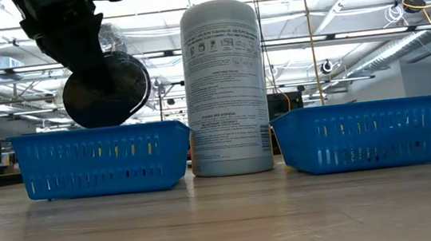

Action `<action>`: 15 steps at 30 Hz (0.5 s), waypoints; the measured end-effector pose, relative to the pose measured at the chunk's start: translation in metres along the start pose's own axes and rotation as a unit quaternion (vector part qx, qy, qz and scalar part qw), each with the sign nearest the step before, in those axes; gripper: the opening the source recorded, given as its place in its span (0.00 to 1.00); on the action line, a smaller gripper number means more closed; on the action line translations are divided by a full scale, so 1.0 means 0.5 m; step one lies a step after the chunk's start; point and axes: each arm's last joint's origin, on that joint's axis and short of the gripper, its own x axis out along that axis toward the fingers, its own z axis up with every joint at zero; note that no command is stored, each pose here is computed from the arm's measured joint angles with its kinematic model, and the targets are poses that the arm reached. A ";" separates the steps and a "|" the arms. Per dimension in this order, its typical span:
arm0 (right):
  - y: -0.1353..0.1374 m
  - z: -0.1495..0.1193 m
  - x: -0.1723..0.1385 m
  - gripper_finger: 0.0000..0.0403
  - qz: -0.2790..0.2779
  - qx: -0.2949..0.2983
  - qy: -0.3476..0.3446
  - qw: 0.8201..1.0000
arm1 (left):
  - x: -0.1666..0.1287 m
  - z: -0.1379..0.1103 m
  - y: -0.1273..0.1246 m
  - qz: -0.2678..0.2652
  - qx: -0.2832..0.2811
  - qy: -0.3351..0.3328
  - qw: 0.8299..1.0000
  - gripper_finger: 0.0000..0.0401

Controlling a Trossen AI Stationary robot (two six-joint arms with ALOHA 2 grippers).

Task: Pick & Place Travel size toiletries
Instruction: Put the hairbrush into the left blue bin

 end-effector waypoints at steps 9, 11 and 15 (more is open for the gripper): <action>0.000 0.000 0.000 0.20 0.000 0.000 0.000 1.000 | 0.000 0.000 0.000 -0.001 0.001 0.002 1.000 0.29; 0.000 0.000 0.000 0.20 0.000 0.000 0.000 1.000 | 0.001 0.001 0.001 0.000 0.001 0.002 1.000 0.36; 0.000 0.000 0.000 0.19 0.000 0.000 0.000 1.000 | 0.004 0.004 0.004 0.002 -0.003 0.003 1.000 0.48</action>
